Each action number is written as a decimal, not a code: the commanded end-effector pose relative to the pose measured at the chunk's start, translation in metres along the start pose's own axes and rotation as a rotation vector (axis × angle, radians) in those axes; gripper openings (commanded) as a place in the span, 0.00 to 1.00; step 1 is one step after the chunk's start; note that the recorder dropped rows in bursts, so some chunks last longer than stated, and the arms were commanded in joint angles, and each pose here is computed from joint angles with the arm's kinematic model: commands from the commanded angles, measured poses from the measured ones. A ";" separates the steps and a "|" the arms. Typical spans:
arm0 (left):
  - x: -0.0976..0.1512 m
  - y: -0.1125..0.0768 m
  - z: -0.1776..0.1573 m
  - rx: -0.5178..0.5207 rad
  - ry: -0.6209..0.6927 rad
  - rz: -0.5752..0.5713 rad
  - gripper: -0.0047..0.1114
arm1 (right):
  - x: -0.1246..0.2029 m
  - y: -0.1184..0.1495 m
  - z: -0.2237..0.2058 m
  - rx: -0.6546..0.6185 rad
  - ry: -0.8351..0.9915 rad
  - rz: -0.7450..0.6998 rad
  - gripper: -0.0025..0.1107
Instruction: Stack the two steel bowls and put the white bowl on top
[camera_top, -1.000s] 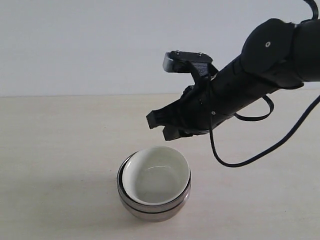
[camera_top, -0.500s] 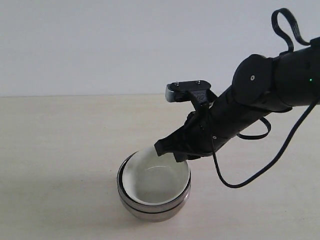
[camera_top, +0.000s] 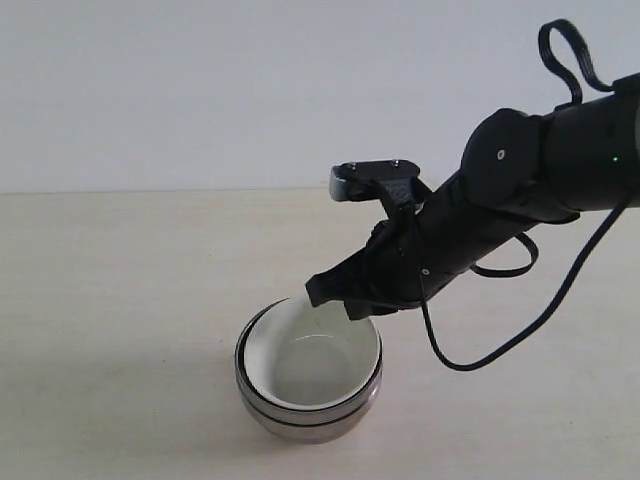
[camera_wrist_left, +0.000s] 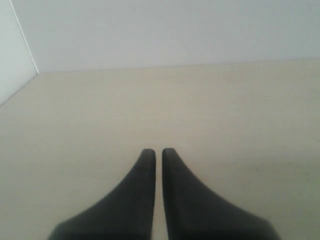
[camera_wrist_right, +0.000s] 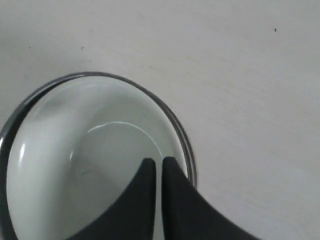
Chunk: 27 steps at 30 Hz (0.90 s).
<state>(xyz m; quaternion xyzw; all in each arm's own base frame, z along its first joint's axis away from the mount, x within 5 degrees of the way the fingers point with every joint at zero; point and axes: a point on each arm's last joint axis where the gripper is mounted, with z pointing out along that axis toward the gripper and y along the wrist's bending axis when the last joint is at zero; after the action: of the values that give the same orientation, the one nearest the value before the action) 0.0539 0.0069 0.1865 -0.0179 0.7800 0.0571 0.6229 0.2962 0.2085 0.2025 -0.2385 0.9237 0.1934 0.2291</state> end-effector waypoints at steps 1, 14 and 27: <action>0.001 0.000 0.000 -0.002 0.001 -0.014 0.07 | -0.009 0.002 -0.011 0.009 -0.076 -0.008 0.02; 0.001 0.000 0.000 -0.002 0.001 -0.014 0.07 | -0.002 -0.006 0.017 0.020 -0.022 0.030 0.02; 0.001 0.000 0.000 -0.002 0.001 -0.014 0.07 | -0.012 0.012 -0.021 -0.023 -0.109 0.013 0.02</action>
<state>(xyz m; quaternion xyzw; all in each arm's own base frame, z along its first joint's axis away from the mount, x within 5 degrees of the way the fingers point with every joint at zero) 0.0539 0.0069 0.1865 -0.0179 0.7800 0.0571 0.6229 0.3005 0.2104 0.2080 -0.2186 0.9188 0.2025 0.2589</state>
